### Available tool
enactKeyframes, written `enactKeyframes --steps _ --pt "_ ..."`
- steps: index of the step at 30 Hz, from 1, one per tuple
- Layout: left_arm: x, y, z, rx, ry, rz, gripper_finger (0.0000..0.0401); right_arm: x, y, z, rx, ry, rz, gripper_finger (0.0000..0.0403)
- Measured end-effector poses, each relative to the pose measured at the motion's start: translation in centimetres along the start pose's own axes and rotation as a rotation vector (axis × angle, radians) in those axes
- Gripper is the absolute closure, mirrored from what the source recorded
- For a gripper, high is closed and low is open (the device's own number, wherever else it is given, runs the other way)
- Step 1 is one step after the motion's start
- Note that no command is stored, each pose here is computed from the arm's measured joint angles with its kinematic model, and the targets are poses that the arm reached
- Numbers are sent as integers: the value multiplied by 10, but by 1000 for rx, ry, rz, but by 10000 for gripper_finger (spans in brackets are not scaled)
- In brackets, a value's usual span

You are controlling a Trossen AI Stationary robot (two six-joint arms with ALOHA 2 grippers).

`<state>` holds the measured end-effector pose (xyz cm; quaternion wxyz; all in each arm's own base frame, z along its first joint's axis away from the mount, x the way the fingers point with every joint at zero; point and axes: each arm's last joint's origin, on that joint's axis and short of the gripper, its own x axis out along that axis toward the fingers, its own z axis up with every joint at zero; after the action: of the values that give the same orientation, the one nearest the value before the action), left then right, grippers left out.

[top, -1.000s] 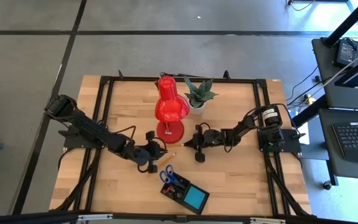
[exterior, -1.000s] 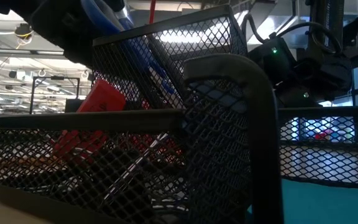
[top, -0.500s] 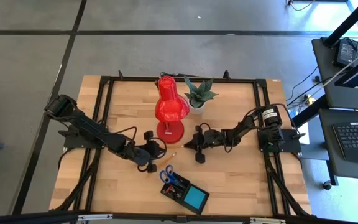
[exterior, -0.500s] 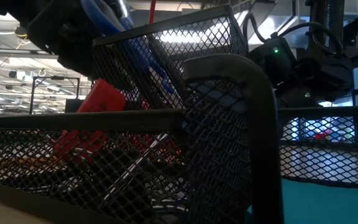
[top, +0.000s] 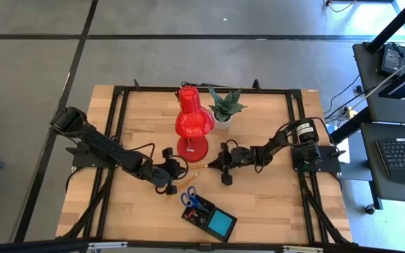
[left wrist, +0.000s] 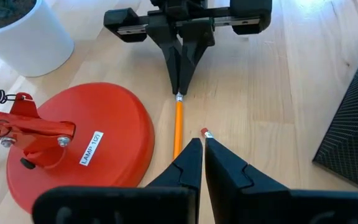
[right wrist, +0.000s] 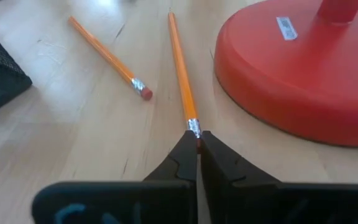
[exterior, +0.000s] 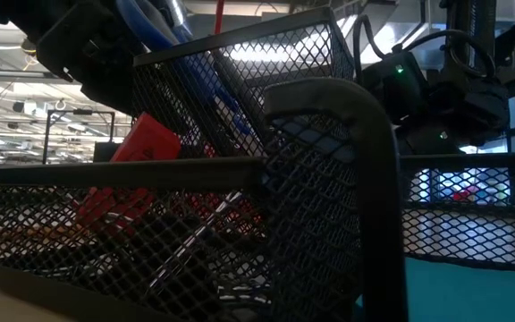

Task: Pick and place office supplies into organizer
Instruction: Put the orange top pencil into the black desk organizer

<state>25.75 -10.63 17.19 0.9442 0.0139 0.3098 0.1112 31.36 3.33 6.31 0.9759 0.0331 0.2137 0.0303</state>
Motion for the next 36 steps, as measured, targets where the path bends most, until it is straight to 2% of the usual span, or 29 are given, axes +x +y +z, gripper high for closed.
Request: enactKeyframes --steps 9,15,27,32,36 --pt "0 0 0 0 0 0 388 -1 0 3 0 -11 -4 391" --pt "0 0 0 0 1 0 388 -7 1 19 -31 -49 -4 391" --pt "0 0 -1 3 7 4 388 -17 1 30 -63 4 -48 391" --pt "-6 3 -11 49 105 20 376 -29 0 41 -83 49 -94 391" --pt "-20 12 -18 -2 202 60 357 -44 0 52 -95 98 -153 391"
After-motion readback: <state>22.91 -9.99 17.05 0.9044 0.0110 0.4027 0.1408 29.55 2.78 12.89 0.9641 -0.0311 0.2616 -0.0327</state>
